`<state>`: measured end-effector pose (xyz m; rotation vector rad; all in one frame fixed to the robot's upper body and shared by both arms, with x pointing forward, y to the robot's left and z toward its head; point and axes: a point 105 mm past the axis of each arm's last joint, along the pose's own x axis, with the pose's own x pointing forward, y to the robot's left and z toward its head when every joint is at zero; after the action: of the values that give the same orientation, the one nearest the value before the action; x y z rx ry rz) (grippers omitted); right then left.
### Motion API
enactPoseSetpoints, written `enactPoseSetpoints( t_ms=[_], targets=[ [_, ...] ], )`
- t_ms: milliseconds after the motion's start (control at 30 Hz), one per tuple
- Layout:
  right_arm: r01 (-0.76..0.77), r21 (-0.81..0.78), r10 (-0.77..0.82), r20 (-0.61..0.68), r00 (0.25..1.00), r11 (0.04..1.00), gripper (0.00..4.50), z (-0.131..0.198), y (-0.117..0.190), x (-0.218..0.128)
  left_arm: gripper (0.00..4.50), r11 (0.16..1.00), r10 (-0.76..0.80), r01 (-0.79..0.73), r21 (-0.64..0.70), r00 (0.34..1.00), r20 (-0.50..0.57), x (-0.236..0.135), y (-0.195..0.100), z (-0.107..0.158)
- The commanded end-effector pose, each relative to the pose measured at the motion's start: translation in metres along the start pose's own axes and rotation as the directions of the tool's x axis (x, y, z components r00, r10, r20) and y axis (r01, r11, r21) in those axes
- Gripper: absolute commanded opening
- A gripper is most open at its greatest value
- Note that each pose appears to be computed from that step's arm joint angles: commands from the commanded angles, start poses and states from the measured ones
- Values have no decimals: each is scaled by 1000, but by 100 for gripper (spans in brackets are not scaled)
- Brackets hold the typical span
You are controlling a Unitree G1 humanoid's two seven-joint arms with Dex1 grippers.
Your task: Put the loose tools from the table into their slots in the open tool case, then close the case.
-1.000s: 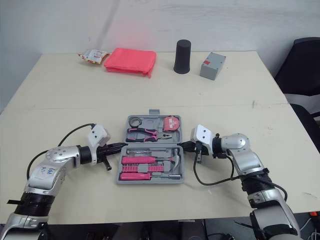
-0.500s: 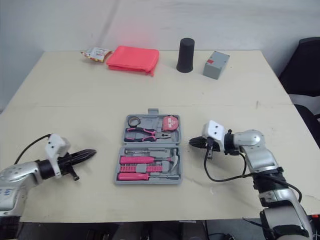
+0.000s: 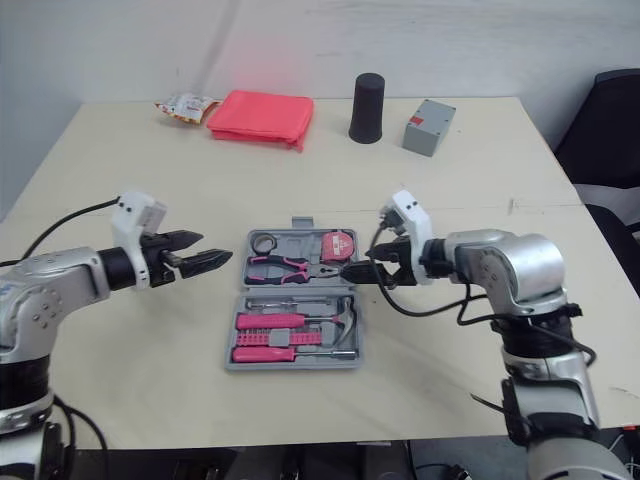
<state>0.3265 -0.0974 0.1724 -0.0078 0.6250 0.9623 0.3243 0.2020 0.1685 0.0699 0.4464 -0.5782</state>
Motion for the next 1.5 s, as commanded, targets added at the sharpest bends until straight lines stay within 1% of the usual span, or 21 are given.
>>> enactPoseSetpoints(
  t_ms=[33,200,367,500,667,767,867,1033,1067,1133,1167,1233,1367,1400,1433,1467,1500],
  targets=[
    [95,45,-93,-46,995,994,450,1,-2,1,446,999,38,-39,-12,998,-39,7,2,-3],
    [235,73,-228,-95,969,969,450,-4,-16,6,446,997,43,-44,-57,999,-24,23,0,-2],
    [284,107,-274,-101,956,953,450,-5,-22,12,446,997,17,-18,-76,1000,-12,32,-6,0],
    [355,139,-341,-113,933,925,450,-7,-35,12,446,996,40,-42,-78,999,-28,36,-3,-3],
    [366,146,-352,-112,929,919,450,-7,-35,19,446,994,85,-89,-56,994,-69,35,4,-12],
    [396,122,-375,-165,912,910,450,-14,-36,23,446,994,82,-87,-69,994,-66,35,3,-13],
    [394,130,-372,-166,913,910,450,-15,-34,25,446,994,69,-75,-74,994,-82,40,0,-21],
    [400,145,-376,-171,911,905,450,-17,-34,29,446,993,79,-85,-77,994,-76,48,0,-22],
    [398,145,-372,-178,911,906,450,-18,-33,32,421,993,76,-82,-82,994,-76,50,0,-23],
    [398,137,-369,-197,908,907,399,-24,-31,36,364,994,62,-70,-89,995,-84,52,-4,-27],
    [401,137,-370,-204,906,906,371,-26,-31,38,324,994,47,-55,-93,995,-90,52,-7,-28],
    [399,152,-365,-212,907,904,281,-30,-30,41,240,995,33,-41,-91,995,-91,54,-10,-31],
    [394,174,-360,-198,912,903,85,-31,-29,44,61,995,30,-38,-93,996,-86,56,-13,-33],
    [389,181,-357,-188,915,903,37,-30,-28,44,31,995,36,-43,-93,996,-76,57,-12,-33],
    [388,189,-361,-163,918,902,4,-27,-28,44,14,995,40,-46,-93,997,-68,57,-12,-32],
    [388,194,-364,-146,920,901,0,-25,-29,43,10,994,43,-49,-95,997,-60,57,-11,-32],
    [369,208,-354,-107,929,906,0,-21,-27,44,8,993,42,-45,-105,999,-30,56,-11,-29]
  ],
)
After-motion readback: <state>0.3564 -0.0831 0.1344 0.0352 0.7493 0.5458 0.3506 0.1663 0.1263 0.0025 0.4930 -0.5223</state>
